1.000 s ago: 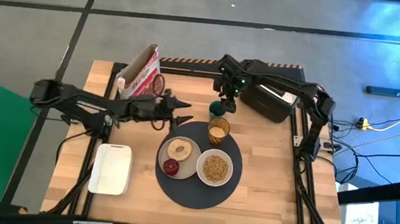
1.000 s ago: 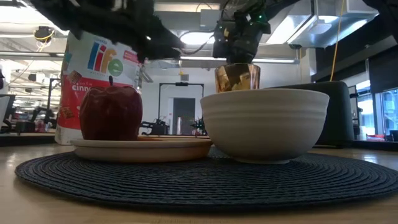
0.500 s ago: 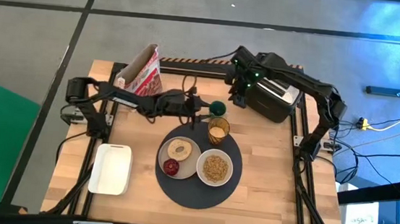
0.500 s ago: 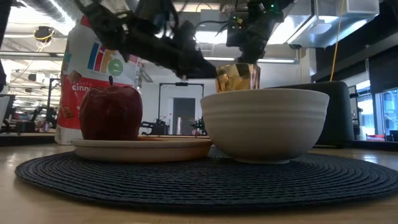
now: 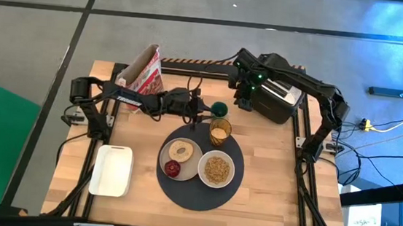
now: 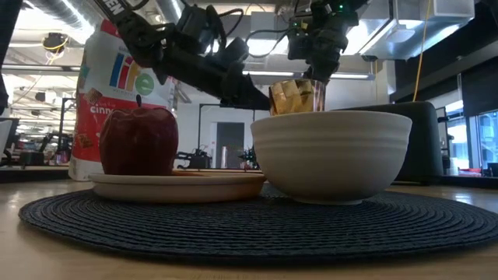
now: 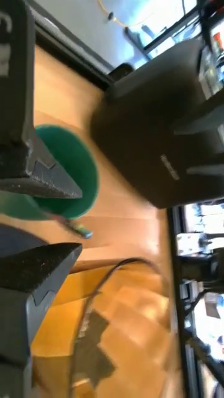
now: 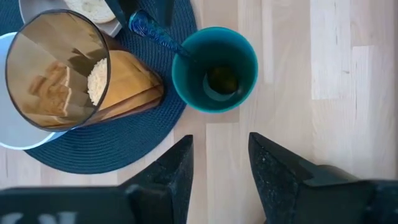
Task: Arrange a breakfast setting
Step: Put the iridescent spoon on the black mat
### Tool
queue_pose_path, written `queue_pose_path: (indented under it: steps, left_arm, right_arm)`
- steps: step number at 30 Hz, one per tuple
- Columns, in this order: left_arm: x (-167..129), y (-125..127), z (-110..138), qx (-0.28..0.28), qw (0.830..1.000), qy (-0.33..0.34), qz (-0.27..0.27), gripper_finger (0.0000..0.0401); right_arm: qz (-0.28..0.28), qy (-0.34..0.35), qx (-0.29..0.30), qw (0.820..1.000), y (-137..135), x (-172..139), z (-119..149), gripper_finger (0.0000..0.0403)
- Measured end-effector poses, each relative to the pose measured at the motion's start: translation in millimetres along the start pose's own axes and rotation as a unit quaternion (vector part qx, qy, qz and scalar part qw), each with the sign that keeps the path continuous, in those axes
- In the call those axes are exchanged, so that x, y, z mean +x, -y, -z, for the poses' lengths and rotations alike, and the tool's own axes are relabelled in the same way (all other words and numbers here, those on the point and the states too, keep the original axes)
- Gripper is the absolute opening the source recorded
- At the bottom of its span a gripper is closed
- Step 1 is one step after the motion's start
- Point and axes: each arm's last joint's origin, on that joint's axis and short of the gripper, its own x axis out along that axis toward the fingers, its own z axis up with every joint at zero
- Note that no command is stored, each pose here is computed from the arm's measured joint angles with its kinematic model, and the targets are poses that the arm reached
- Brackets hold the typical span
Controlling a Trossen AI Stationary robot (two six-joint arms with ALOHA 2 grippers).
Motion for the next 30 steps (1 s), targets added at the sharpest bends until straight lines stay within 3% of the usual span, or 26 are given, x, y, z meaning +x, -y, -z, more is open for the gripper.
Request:
queue_pose_path:
  steps: [13,23,30]
  left_arm:
    - [0.2,1.6,1.3,0.002,1.0,-0.008,-0.003,0.0008]
    - [-1.2,1.2,-1.3,0.003,1.0,-0.002,-0.004,0.0004]
    - [-15.1,-1.8,-25.8,0.003,0.999,0.048,-0.026,0.0003]
  right_arm:
    - [0.002,0.002,-0.01,1.0,0.3,0.1,-0.5,0.0143]
    - [0.005,0.007,-0.014,1.0,0.8,0.2,-1.5,0.0143]
    - [0.007,0.01,-0.012,1.0,1.2,0.2,-2.2,0.0143]
